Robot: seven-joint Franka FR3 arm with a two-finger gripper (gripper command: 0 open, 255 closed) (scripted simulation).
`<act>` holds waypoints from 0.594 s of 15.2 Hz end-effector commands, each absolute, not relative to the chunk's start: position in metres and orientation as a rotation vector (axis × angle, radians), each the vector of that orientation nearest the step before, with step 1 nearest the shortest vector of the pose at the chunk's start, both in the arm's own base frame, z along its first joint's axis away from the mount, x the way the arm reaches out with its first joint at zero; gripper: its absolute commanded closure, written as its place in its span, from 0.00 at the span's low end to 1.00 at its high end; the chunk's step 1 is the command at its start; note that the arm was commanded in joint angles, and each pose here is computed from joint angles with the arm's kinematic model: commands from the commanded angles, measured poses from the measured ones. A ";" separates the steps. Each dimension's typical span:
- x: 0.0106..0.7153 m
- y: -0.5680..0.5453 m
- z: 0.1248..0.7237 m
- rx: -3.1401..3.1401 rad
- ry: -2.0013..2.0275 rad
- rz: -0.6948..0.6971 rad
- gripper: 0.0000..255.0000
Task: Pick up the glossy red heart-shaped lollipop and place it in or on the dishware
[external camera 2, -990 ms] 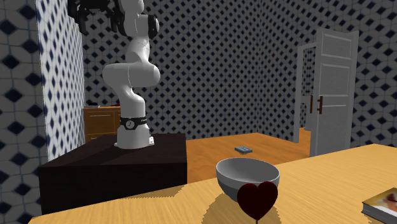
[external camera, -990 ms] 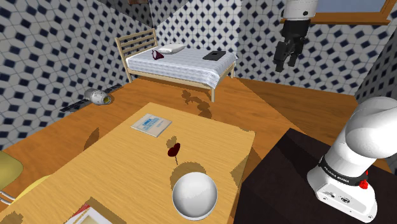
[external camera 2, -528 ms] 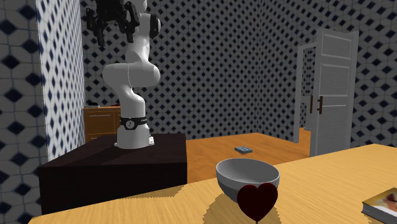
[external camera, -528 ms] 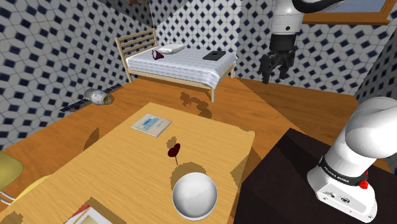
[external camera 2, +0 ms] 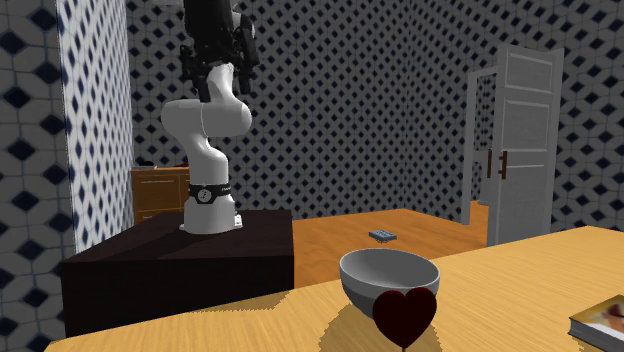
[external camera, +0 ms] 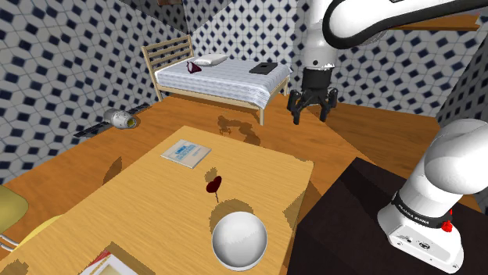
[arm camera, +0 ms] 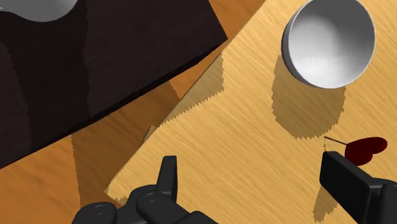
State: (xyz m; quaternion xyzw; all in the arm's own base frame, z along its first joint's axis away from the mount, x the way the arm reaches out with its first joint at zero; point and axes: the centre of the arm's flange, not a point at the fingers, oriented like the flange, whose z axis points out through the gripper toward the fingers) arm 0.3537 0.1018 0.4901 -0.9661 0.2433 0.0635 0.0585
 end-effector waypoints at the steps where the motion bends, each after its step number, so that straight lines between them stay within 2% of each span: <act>1: 0.363 0.119 0.476 -2.888 0.833 0.209 0.00; 9: 0.415 0.183 0.418 -2.719 1.172 0.271 0.00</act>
